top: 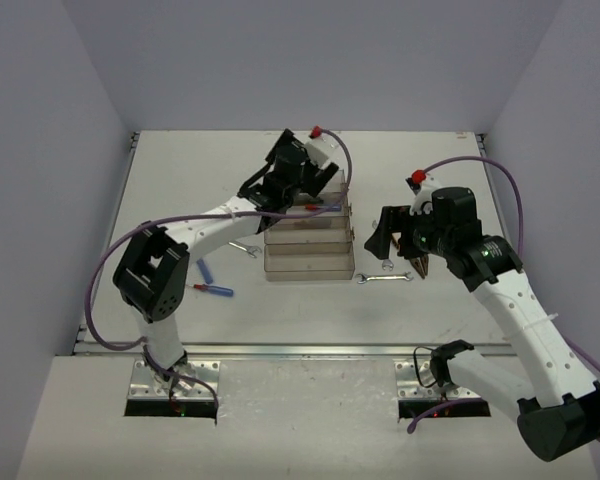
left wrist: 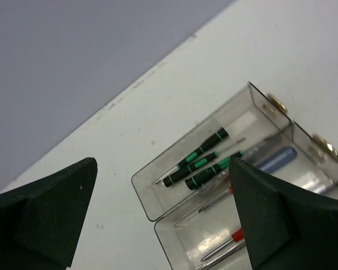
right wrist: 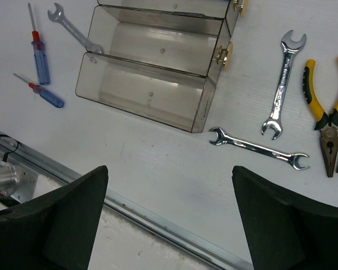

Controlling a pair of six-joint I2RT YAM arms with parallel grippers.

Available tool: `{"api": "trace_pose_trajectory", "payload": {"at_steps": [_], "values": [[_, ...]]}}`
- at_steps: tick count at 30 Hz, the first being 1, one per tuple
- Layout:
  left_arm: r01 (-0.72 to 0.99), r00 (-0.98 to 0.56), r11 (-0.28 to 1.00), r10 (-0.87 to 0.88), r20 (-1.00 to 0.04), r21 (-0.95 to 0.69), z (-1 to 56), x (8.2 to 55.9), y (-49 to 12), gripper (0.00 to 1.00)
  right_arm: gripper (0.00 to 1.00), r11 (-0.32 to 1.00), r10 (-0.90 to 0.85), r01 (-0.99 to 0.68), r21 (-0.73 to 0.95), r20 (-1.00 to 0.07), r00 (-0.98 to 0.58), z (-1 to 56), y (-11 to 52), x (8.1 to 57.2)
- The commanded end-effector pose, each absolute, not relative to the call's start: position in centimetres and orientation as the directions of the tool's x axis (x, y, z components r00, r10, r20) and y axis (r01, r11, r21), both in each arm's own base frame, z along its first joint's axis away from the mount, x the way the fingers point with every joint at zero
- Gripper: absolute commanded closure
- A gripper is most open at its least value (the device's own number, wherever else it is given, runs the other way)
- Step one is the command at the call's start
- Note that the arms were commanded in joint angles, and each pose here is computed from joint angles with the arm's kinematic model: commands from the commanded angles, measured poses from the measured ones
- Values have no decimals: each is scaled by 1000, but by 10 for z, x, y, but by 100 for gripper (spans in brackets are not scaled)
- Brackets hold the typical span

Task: Sort the tools into containers

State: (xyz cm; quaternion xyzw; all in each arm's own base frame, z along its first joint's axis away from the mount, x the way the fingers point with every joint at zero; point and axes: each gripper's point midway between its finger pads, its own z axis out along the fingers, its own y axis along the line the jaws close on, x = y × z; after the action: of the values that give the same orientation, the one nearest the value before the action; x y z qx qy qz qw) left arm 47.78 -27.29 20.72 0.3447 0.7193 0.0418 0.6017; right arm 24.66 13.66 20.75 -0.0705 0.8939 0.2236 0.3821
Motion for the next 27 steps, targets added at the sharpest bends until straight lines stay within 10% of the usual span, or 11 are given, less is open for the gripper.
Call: {"api": "trace_pose_trajectory", "payload": {"at_steps": [1,8,27], "values": [[-367,-271,929,-61,-961,45,273,481,-123,0,10,877,57,-333,346,-764,-642,229,141,258],[-615,-453,753,-580,-678,-233,161,387,-29,1,10,864,49,-355,357,-761,-646,225,146,258],[-735,-582,677,-660,-474,-39,17,309,-2,43,10,833,64,-377,405,-747,-662,217,159,262]]}}
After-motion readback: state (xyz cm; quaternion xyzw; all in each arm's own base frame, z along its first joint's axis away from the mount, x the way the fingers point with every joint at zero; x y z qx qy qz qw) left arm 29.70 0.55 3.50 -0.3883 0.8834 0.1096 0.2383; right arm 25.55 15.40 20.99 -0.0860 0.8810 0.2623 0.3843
